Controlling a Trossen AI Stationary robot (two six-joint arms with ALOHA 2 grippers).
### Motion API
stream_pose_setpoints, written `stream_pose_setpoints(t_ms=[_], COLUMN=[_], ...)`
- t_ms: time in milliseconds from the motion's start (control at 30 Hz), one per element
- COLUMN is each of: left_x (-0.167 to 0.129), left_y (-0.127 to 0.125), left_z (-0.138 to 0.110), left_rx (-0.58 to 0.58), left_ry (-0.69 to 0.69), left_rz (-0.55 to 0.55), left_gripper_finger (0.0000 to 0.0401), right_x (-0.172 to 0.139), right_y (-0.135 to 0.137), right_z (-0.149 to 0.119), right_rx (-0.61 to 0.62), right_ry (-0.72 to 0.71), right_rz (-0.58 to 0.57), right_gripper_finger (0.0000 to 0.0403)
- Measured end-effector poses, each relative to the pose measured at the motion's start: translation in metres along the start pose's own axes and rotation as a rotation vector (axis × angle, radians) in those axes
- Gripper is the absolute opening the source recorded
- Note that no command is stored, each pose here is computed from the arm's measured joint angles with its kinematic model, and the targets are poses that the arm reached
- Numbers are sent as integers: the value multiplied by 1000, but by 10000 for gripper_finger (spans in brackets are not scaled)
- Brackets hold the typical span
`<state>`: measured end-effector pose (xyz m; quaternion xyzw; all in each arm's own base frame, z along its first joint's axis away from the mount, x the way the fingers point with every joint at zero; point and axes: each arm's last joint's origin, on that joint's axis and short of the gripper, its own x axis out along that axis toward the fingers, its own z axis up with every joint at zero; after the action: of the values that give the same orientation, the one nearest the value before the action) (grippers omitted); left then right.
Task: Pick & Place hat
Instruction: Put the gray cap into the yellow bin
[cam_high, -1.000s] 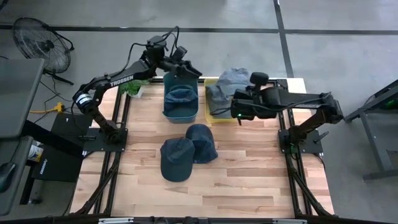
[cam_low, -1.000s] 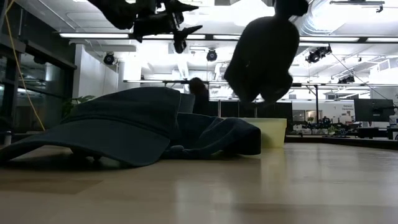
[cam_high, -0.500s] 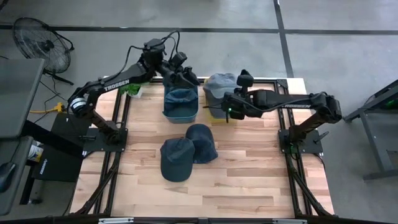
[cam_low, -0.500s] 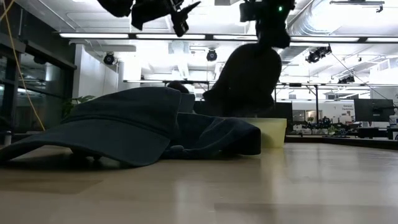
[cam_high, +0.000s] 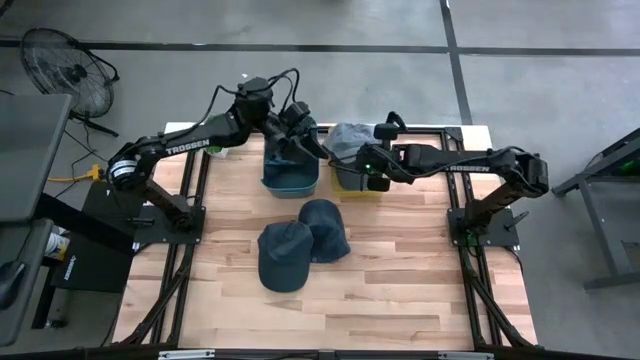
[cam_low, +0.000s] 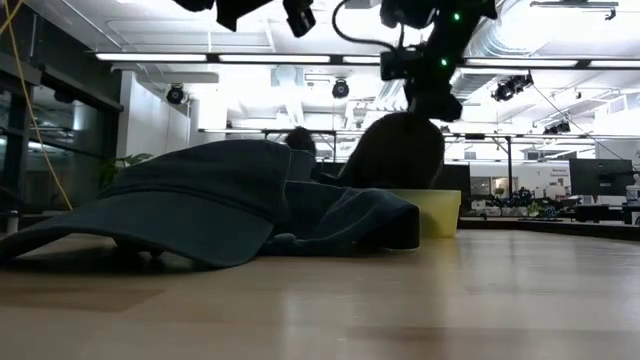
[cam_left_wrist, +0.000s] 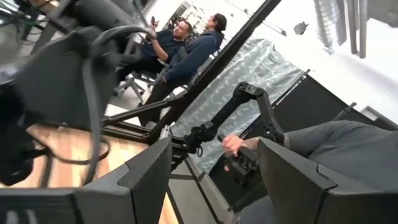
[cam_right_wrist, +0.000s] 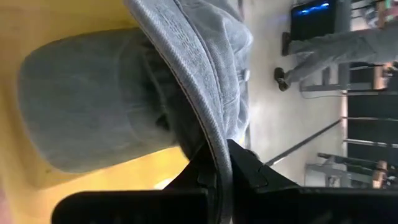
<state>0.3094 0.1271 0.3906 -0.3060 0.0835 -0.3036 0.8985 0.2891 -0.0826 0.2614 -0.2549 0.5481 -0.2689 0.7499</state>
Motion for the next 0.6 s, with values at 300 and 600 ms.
stream_pose_setpoints(t_ms=[300, 600], left_x=[11, 10], left_y=[-4, -4], left_z=[-4, -3], left_rx=[-28, -43], left_ry=[-2, -15], left_rz=[-1, 13], left_gripper_finger=[234, 234], right_x=[17, 34], right_y=[14, 21], right_z=[-18, -30], right_rx=[37, 69], right_ry=[61, 57], right_rz=[30, 102], right_gripper_finger=[5, 5])
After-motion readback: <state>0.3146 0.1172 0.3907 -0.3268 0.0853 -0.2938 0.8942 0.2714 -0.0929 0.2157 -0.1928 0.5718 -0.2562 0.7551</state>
